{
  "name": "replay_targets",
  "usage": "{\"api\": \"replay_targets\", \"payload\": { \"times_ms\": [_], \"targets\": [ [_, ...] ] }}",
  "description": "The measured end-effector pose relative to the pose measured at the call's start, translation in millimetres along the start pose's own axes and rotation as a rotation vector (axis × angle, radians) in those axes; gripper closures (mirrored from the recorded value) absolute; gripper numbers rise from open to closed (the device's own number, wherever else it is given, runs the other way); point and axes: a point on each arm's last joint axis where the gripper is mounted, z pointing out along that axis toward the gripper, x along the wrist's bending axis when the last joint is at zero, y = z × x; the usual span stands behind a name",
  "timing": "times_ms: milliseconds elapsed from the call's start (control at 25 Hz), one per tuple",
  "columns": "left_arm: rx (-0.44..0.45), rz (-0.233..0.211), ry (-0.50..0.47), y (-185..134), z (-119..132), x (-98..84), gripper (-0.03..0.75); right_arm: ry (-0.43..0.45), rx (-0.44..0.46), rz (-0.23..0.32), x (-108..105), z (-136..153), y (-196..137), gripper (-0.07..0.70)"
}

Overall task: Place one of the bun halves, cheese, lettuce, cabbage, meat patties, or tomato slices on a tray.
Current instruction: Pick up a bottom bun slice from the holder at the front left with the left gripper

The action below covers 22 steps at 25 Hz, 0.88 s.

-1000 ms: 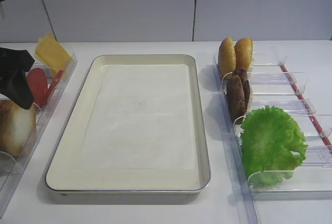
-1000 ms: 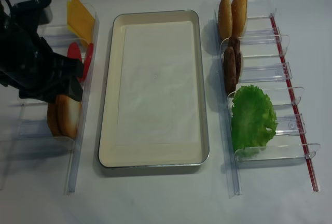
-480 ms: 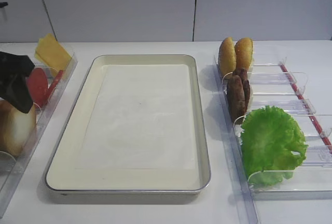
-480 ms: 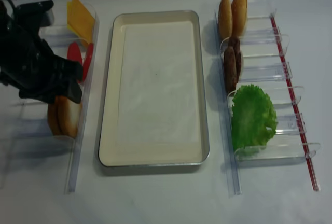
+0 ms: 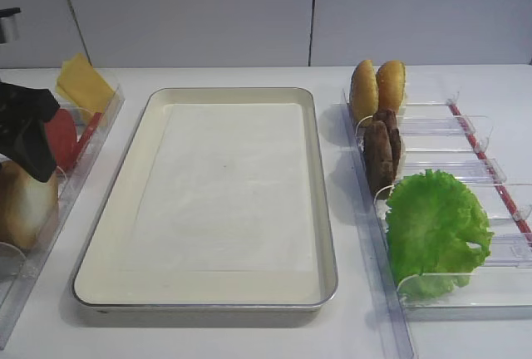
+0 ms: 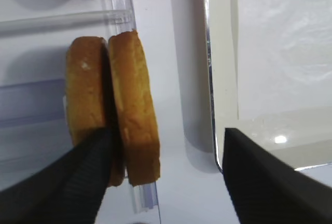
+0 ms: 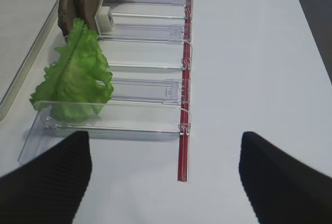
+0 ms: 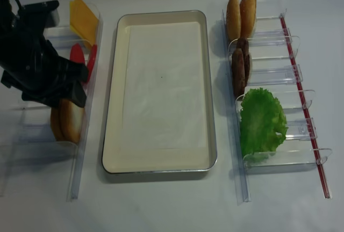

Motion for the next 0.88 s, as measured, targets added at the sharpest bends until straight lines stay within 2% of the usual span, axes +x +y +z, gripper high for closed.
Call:
{"api": "replay_targets", "payload": {
  "times_ms": [880],
  "targets": [
    [-0.001, -0.016, -0.006, 8.6, -6.7, -1.6, 0.284, 0.000, 0.000, 0.000, 0.0, 0.0, 0.0, 0.050]
  ]
}}
